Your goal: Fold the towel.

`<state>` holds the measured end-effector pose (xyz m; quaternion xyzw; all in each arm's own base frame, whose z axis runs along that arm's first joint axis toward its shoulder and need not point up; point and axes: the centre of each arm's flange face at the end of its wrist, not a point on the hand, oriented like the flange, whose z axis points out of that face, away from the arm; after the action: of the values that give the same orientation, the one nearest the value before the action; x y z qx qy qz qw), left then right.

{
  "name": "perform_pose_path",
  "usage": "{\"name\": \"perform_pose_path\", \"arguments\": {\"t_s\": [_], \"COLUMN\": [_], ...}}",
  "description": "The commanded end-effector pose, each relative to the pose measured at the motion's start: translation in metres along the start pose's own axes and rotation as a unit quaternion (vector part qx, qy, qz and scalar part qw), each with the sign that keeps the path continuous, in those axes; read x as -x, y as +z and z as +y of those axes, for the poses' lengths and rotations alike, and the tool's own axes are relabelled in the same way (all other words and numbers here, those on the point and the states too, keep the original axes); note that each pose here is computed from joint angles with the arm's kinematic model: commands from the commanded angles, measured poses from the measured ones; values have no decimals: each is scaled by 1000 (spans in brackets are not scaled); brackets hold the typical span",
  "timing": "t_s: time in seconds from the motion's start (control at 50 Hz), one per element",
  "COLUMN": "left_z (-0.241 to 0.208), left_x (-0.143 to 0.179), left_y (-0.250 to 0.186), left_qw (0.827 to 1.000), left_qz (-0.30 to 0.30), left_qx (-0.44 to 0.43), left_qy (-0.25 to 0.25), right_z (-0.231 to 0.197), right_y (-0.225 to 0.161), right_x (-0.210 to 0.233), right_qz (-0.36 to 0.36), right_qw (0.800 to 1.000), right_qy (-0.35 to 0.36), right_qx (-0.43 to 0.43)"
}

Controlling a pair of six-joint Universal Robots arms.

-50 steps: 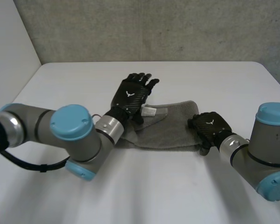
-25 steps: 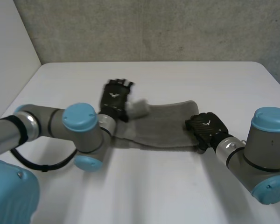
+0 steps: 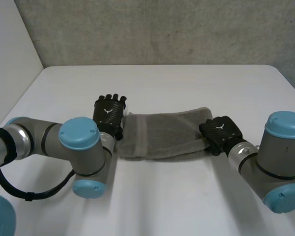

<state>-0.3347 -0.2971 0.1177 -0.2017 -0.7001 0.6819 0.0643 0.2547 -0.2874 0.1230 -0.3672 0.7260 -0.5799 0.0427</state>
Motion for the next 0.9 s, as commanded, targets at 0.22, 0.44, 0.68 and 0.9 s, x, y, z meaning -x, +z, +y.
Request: {"name": "perform_pose_path", "arguments": {"t_s": [0.22, 0.44, 0.68, 0.9], "left_z": [-85, -108, -102, -103], "left_x": [38, 47, 52, 52], "left_y": [-37, -50, -50, -49], "left_qw": [997, 994, 995, 994], "left_qz": [-23, -8, -14, -14], "left_qx": [-76, -108, -99, -101], "left_qy": [-18, -22, -21, -27], "right_z": [-31, -100, -52, -138], "right_y": [-22, -16, -8, -33], "right_x": [-15, 101, 199, 133], "right_qz": [13, -64, -171, -72], "right_qw": [965, 901, 816, 921], "right_qy": [-259, -394, -503, -271], "right_qx": [44, -170, -228, -271]}}
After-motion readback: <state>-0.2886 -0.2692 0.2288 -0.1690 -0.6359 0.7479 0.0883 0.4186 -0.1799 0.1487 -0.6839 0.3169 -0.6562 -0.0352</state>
